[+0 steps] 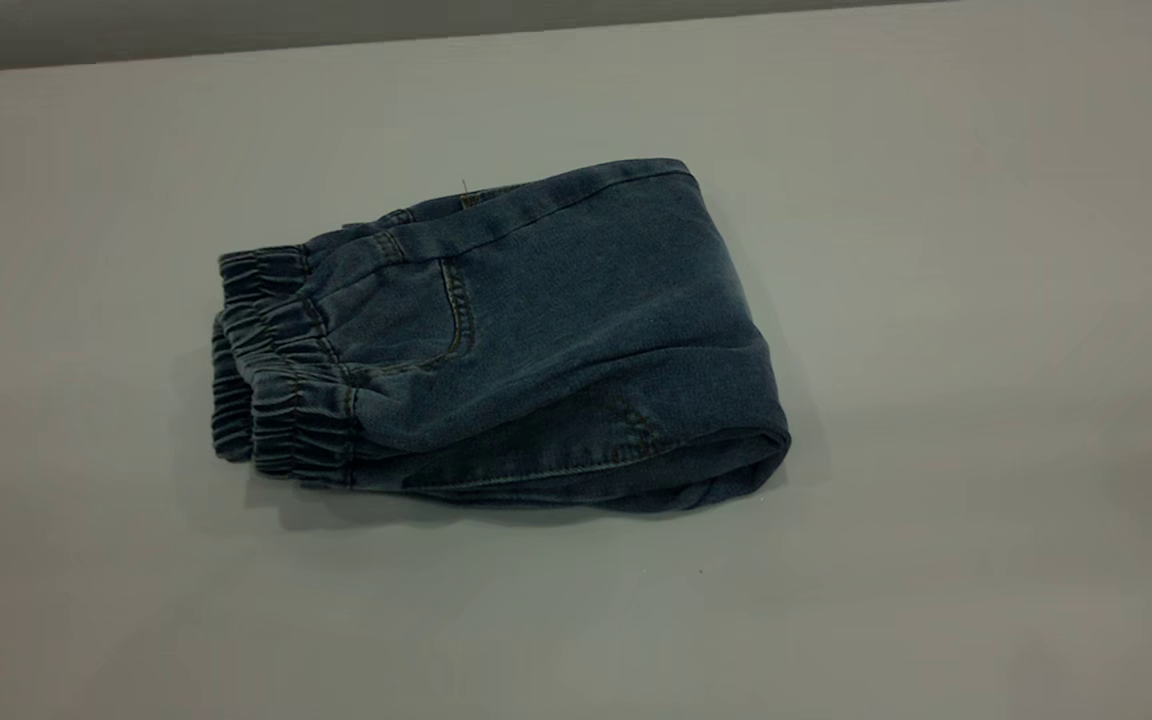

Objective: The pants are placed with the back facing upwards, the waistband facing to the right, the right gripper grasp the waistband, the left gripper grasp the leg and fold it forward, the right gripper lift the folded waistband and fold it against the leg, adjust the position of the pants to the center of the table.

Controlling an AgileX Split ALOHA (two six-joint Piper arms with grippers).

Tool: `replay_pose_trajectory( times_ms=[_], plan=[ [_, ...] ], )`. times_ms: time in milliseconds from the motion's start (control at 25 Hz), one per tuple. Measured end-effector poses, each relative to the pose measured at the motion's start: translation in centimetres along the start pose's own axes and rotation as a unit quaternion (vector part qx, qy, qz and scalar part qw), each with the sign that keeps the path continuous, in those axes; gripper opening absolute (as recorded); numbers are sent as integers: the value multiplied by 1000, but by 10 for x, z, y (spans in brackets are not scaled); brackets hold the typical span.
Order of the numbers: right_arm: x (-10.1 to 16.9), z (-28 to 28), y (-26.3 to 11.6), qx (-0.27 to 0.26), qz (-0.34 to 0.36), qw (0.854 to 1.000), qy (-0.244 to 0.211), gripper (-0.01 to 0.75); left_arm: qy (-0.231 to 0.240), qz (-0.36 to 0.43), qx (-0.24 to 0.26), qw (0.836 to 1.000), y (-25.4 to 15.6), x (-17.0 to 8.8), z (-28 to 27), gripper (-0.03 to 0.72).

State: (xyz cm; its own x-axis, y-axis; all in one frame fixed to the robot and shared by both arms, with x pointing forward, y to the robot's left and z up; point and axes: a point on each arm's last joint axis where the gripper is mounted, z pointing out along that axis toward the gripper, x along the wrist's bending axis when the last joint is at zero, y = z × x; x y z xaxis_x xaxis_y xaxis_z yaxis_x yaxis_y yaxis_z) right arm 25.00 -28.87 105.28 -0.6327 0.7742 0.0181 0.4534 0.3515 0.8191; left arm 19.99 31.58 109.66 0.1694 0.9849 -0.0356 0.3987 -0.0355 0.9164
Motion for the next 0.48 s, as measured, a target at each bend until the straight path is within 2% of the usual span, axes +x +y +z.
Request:
replay_pose_trajectory(
  times_ms=[200,360,480],
  plan=[
    [0,0,0,0,0,1000,0,405,-14,-29,28,999,-15,-4,28,239],
    [0,0,0,0,0,1000,0,405,-12,-18,44,999,-26,-4,46,239],
    [-1,0,0,0,13,1000,-18,405,-1,3,19,1000,-22,-2,48,239]
  ],
)
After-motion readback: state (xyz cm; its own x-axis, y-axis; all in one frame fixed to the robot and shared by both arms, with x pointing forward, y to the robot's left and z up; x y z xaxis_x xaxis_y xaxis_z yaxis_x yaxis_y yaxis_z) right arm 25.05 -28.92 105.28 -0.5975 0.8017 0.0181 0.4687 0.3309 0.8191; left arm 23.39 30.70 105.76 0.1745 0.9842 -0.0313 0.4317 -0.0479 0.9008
